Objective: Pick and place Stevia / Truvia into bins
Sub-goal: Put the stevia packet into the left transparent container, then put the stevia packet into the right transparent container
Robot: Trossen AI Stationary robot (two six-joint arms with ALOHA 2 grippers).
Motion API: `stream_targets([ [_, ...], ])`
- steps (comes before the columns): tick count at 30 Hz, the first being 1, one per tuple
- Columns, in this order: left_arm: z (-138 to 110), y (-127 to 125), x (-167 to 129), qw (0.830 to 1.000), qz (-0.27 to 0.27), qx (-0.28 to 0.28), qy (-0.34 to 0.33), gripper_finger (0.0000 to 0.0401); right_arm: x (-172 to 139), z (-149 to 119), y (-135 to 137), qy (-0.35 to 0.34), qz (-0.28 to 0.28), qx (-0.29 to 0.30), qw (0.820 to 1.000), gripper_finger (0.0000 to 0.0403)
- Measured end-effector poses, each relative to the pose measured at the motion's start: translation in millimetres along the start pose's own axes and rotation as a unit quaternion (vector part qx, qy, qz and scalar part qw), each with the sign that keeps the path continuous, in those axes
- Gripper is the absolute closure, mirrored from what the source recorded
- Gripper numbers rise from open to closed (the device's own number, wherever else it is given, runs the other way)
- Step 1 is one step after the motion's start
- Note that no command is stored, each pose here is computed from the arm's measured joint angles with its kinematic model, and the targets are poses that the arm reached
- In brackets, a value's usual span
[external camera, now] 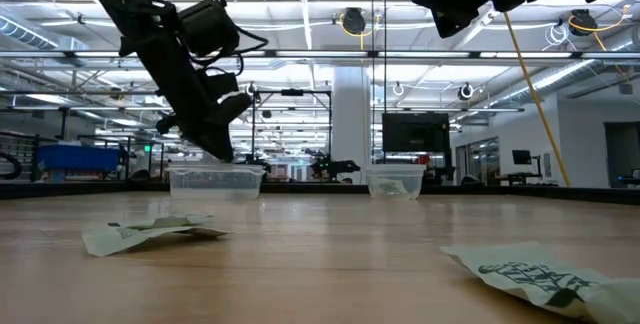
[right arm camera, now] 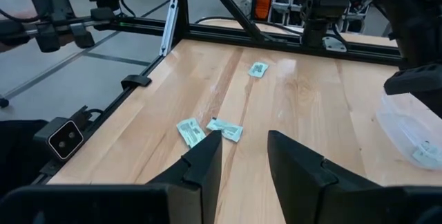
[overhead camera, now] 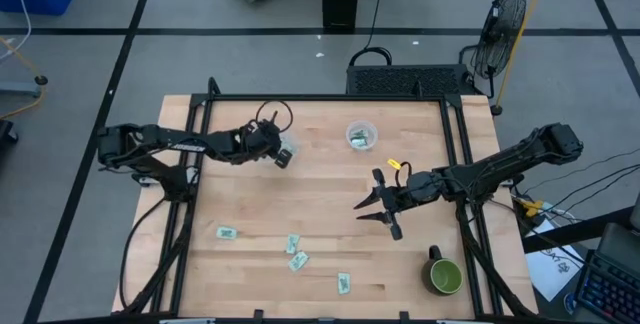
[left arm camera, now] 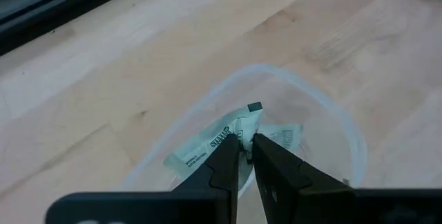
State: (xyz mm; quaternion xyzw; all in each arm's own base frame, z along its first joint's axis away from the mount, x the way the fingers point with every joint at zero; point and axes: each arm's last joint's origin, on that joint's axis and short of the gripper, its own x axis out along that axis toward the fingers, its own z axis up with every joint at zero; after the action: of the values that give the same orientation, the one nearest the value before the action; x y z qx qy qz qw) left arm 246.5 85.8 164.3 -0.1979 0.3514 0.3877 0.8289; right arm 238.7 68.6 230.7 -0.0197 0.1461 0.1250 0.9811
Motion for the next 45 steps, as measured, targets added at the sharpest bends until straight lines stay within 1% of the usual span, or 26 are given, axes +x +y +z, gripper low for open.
stream_targets([
  [3,0.9,-1.3,-0.3,1.000,-0.005,-0.001,-0.006,0.0337,0.0,-0.1,0.0,0.000,0.000,0.000,1.000,0.0293],
  [8,0.6,-2.0,-0.4,1.000,-0.011,-0.013,-0.003,0.0269,0.0,-0.2,0.0,0.000,0.000,0.000,1.000,0.0293],
  [11,0.3,-2.7,-0.6,1.000,-0.014,-0.010,-0.002,0.0229,0.0,-0.2,0.0,0.001,0.000,0.000,1.000,0.0293],
  [14,-0.4,-5.8,-1.8,1.000,-0.020,-0.006,-0.005,0.0200,0.0,-2.2,-0.1,0.011,0.000,0.004,1.000,0.0293],
  [17,0.3,-11.4,-3.6,0.999,-0.034,0.000,-0.019,0.0184,-0.1,-5.6,0.0,0.028,0.000,0.004,1.000,0.0293],
  [20,0.8,-18.8,-6.3,0.998,-0.054,0.003,-0.035,0.0177,-0.1,-5.4,0.0,0.027,0.000,0.005,1.000,0.0293],
  [25,0.7,-36.0,-13.7,0.992,-0.114,0.007,-0.059,0.0176,4.3,-3.6,0.5,0.008,0.003,0.011,1.000,0.0293],
  [31,-4.2,-61.4,-28.3,0.977,-0.191,0.020,-0.089,0.0176,27.2,-21.5,20.2,0.026,0.039,-0.080,0.996,0.0293],
  [34,-8.0,-75.7,-38.6,0.967,-0.231,0.019,-0.109,0.0176,39.1,-38.4,36.8,0.052,0.068,-0.141,0.986,0.0293],
  [37,-13.6,-90.6,-51.0,0.953,-0.274,0.019,-0.127,0.0176,49.0,-56.8,54.4,0.074,0.089,-0.189,0.975,0.0293],
  [41,-22.8,-109.7,-70.6,0.930,-0.335,0.023,-0.151,0.0176,58.3,-78.4,72.4,0.097,0.104,-0.214,0.966,0.0293],
  [43,-27.3,-117.8,-80.6,0.917,-0.363,0.028,-0.165,0.0176,61.9,-84.9,78.4,0.097,0.107,-0.206,0.968,0.0293],
  [45,-31.6,-124.0,-89.2,0.905,-0.384,0.040,-0.178,0.0176,65.0,-90.8,83.7,0.101,0.101,-0.212,0.967,0.0293],
])
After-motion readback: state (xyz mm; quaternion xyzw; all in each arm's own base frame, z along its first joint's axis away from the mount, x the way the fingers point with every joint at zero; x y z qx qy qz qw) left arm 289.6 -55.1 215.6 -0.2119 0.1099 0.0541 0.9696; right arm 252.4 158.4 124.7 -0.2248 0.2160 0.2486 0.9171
